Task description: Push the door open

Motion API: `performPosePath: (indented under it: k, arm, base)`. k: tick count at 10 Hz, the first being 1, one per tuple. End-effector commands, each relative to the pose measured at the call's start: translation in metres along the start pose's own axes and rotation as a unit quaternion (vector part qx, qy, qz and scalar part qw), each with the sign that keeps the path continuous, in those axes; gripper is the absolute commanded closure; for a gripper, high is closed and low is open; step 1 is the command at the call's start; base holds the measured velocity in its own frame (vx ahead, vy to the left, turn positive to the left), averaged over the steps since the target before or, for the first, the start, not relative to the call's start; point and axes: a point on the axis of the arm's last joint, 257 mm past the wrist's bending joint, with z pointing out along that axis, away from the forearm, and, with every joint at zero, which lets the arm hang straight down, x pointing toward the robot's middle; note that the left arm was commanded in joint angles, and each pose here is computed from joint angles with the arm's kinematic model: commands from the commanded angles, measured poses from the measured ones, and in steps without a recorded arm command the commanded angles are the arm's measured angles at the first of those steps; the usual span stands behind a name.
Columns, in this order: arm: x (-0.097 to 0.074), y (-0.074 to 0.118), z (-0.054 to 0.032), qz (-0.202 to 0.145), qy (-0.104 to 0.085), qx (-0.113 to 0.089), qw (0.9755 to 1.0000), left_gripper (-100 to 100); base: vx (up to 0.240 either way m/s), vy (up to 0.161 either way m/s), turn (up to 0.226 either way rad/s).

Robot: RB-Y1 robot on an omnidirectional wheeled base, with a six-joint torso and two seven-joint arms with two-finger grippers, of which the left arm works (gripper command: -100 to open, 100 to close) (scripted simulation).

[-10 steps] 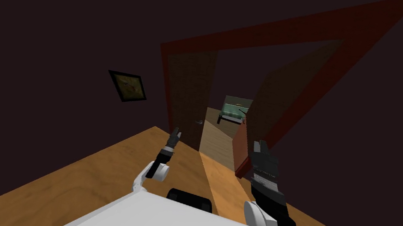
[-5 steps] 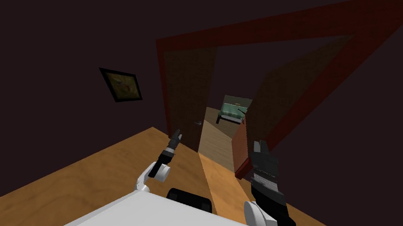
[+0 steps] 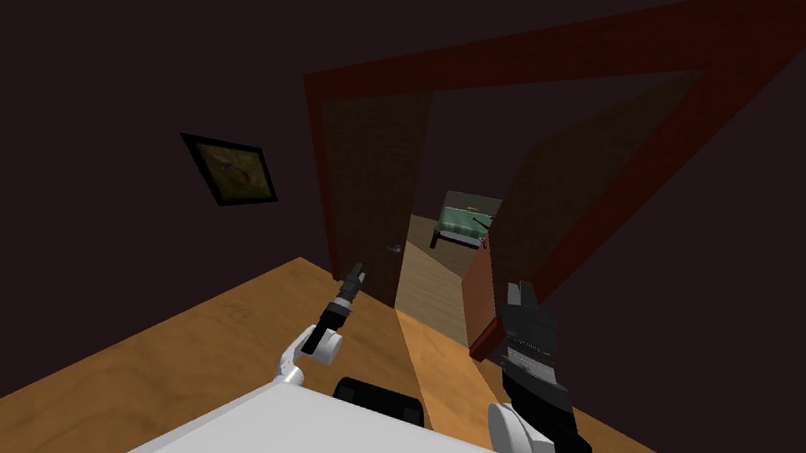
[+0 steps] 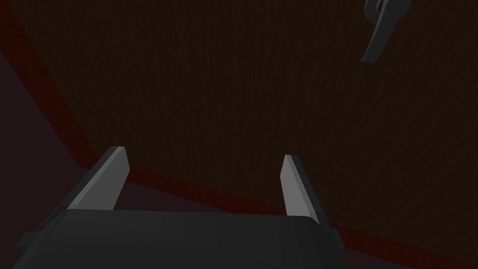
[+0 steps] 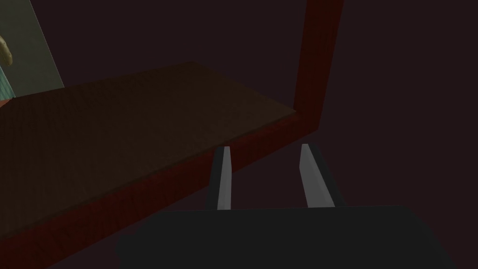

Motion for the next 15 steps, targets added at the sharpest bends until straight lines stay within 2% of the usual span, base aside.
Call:
performPosePath:
  k: [1,9,15]
  arm:
    - [0.001,0.012,-0.0005,0.0,0.002,-0.009,1.0,-100]
    - [0.005,0.064,-0.008,0.0,0.005,-0.055,0.9985,-100]
    - [0.012,0.104,-0.017,-0.001,0.008,-0.094,0.9956,-100]
  base:
    - [0.1,0.024,-0.067]
    - [0.08,0.025,-0.049]
    - [0.086,0.02,-0.052]
